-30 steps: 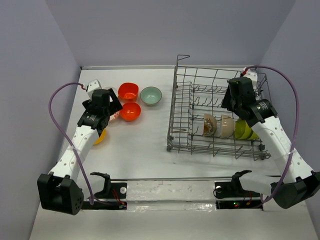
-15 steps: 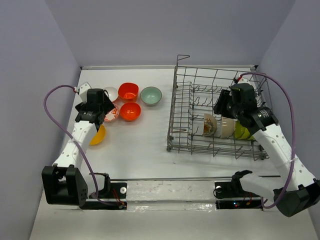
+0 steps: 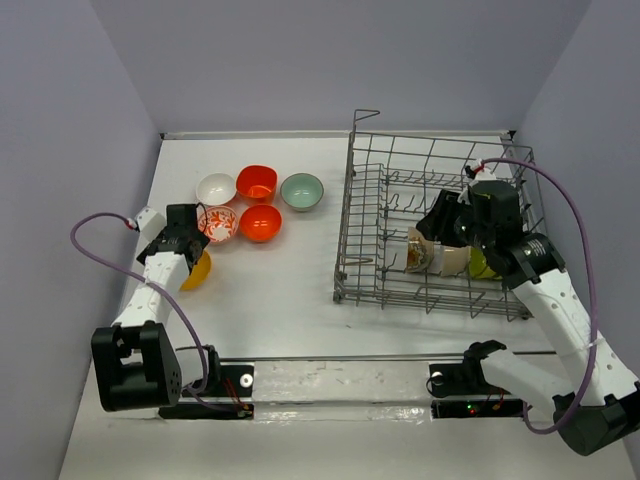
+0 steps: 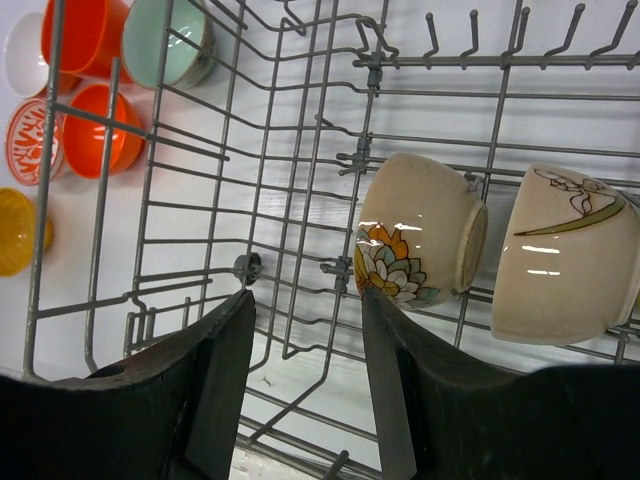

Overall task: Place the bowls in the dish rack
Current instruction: Pick up the bowl from the corner of the board.

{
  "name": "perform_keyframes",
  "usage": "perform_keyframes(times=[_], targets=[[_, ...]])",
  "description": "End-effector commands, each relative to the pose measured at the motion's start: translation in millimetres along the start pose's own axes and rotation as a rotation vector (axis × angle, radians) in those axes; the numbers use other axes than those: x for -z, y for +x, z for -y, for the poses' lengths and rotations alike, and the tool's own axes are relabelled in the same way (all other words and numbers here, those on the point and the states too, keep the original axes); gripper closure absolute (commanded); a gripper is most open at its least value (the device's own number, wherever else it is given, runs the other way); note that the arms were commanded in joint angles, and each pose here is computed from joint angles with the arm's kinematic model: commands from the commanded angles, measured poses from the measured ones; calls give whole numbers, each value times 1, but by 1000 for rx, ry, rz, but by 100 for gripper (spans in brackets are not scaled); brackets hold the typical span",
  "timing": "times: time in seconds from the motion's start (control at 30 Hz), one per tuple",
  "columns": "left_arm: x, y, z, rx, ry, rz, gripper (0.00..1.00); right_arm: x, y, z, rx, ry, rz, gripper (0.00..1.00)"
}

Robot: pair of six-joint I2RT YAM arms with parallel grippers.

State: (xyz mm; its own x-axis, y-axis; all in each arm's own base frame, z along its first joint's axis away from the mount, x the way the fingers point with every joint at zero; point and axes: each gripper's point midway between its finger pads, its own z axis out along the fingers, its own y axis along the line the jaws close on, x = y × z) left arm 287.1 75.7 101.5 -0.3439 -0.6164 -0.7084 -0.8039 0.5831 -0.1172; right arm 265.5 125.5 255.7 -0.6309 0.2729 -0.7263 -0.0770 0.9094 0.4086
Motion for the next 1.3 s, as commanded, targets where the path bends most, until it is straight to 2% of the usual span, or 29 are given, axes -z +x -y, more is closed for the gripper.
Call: perform_keyframes(times=[0.0,0.1,0.27,0.6,0.83,1.1,1.2,1.27], targets=[[-4,4,-32,149,-87,11,1,6,-9,-17,6,-92,47,47],[1,10,-49,203,-104,0,1,6,-3,-18,7,-111,34,47],[9,11,-52,262,-94,-3,1,5,1,-18,2,-123,36,47],[1,24,-57,302,-132,-60,1,2,1,-10,3,-84,48,47],[-13,50,-62,314,-175,-131,1,5,2,-6,1,-74,62,45],[-21,60,-65,330,-185,-132,1,1,4,-8,1,-85,46,45],[-24,56,-59,338,-159,-120,9,2,5,-6,1,-77,50,45],[-26,56,-57,347,-154,-125,25,0,7,-5,0,-74,45,45]])
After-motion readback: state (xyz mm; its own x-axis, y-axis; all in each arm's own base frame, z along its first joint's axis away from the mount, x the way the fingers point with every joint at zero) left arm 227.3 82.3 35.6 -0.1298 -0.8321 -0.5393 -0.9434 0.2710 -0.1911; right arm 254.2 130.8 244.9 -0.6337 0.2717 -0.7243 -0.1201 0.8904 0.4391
